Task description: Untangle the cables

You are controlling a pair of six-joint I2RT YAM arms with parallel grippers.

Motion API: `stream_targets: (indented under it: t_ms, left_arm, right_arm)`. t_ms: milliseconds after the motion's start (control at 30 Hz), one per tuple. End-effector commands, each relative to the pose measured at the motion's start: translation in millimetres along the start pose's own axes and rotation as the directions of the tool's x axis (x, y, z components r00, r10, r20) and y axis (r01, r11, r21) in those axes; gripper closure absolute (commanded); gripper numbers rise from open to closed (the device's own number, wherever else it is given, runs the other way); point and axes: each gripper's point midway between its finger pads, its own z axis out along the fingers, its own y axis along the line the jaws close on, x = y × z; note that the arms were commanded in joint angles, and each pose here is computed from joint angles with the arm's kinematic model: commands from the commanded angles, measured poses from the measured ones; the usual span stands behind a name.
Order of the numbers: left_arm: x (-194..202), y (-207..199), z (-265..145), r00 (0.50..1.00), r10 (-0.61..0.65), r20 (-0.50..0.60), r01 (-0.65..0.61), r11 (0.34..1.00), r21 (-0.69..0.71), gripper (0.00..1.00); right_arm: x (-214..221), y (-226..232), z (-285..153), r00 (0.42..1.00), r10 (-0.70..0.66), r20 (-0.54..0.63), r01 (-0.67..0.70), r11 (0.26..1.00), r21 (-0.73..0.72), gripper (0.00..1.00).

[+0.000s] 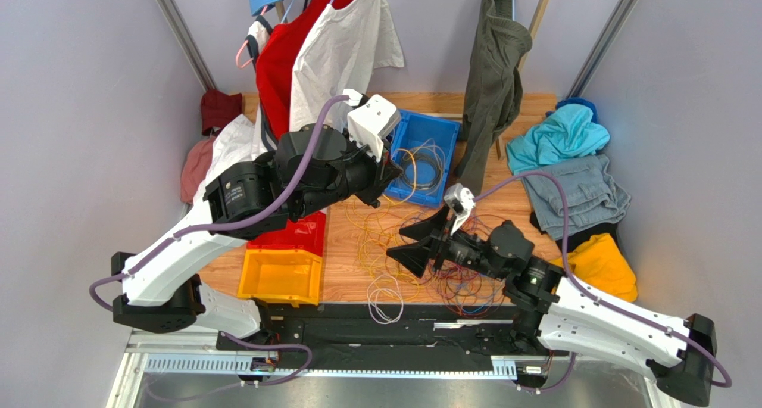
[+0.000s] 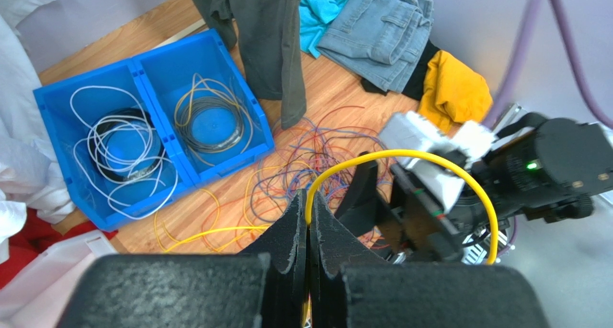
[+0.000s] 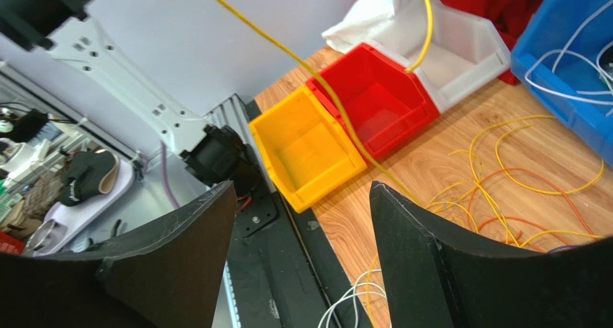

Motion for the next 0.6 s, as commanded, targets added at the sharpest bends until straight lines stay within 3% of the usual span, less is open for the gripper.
stream_targets:
  t_ms: [0, 367, 467, 500, 567]
  left_arm:
    - [-11, -5, -7, 0.999, 0.003, 0.040, -0.005, 0.999, 0.035, 1.00]
    - [-11, -8, -12, 0.998, -0.020, 0.055, 0.017, 0.998, 0.062, 1.00]
    - [-8, -5, -14, 0.998, -0.019, 0.056, 0.016, 0.998, 0.054, 1.00]
    - [-5, -3, -14, 0.998, -0.018, 0.055, 0.015, 0.999, 0.048, 1.00]
    - [1, -1, -15, 0.999, -0.018, 0.049, 0.016, 0.999, 0.040, 1.00]
  right_arm:
    - [-22, -2, 16, 0.994, -0.016, 0.113, 0.014, 1.000, 0.015, 0.28]
    - [-17, -26, 60, 0.992, -0.013, 0.128, 0.001, 0.995, 0.096, 0.31]
    - [-16, -22, 71, 0.992, 0.009, 0.128, -0.018, 0.997, 0.069, 0.47]
    - [-17, -22, 71, 0.992, 0.010, 0.129, -0.019, 0.997, 0.070, 0.61]
    - [-19, -21, 65, 0.992, 0.020, 0.127, -0.030, 0.996, 0.080, 0.77]
